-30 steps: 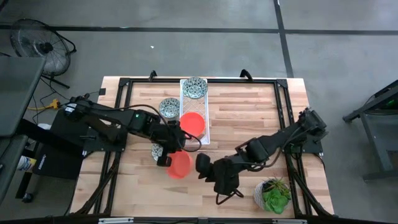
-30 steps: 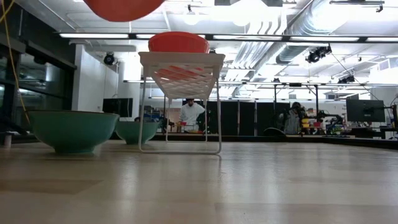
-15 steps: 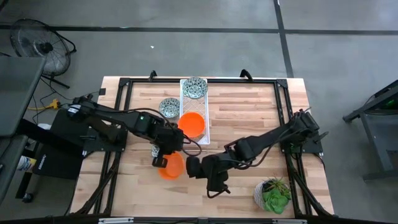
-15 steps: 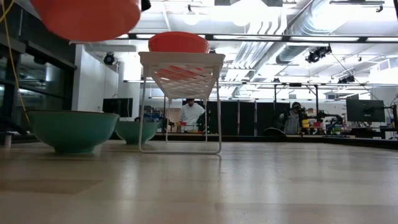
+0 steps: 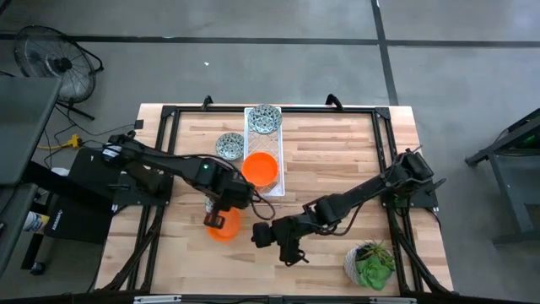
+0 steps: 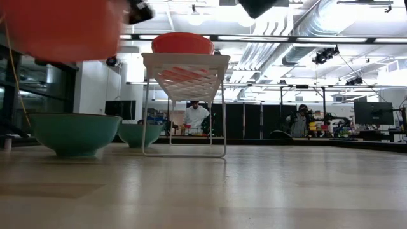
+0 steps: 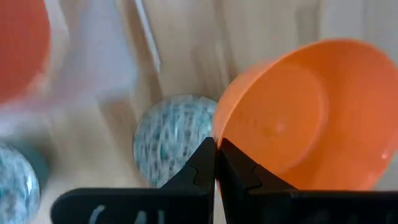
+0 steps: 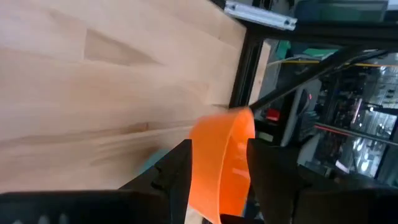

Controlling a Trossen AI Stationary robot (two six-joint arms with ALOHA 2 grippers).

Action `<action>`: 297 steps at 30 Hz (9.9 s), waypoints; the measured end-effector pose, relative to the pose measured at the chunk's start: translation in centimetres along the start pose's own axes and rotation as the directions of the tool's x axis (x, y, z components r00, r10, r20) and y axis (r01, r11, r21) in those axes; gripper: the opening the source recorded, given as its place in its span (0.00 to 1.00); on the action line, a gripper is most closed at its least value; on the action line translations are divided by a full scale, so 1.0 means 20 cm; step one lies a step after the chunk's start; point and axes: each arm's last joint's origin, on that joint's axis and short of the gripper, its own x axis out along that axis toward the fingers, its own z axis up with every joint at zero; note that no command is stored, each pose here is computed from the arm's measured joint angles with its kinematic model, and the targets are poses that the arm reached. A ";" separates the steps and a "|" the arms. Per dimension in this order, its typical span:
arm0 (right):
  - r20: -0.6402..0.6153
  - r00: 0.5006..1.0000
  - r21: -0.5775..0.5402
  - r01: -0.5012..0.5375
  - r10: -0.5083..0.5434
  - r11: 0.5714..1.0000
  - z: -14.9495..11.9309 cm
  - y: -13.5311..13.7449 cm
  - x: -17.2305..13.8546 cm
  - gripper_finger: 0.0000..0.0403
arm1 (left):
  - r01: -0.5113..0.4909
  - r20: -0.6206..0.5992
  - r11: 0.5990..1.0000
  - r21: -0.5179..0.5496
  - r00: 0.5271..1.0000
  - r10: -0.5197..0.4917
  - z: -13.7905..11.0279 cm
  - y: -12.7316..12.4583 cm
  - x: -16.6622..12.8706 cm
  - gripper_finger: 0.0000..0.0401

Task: Pick & Place Mini bowls
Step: Stack the orange bowl on the orange bowls on the shelf

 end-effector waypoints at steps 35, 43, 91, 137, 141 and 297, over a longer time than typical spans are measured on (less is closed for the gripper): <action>-0.230 0.973 0.303 0.108 -0.038 0.947 0.12 0.03 -0.04 0.35 | -0.192 -0.120 0.975 0.114 0.971 0.205 0.22 -0.01 -0.05 0.00; -0.418 0.899 0.461 0.332 -0.128 0.823 0.35 0.04 -0.13 0.35 | -0.292 0.007 0.953 0.085 0.956 0.293 0.27 0.00 -0.12 0.00; -0.575 0.811 0.815 0.554 -0.111 -0.169 -0.08 0.79 -1.00 0.00 | -0.229 0.258 0.973 0.036 0.942 0.212 0.15 0.63 -0.61 0.00; -0.530 0.834 0.844 0.499 -0.153 -0.197 -0.19 0.97 -0.98 0.00 | -0.008 0.091 1.000 -0.016 0.996 0.010 0.25 0.89 -0.25 0.00; -0.526 0.837 0.846 0.496 -0.152 -0.197 -0.19 0.97 -0.98 0.00 | 0.010 0.093 1.000 0.010 0.996 -0.011 0.26 0.90 -0.24 0.00; -0.516 0.848 0.843 0.478 -0.122 -0.247 -0.16 0.99 -0.94 0.00 | -0.164 0.797 0.907 0.388 0.554 -0.240 -0.37 1.05 0.07 0.00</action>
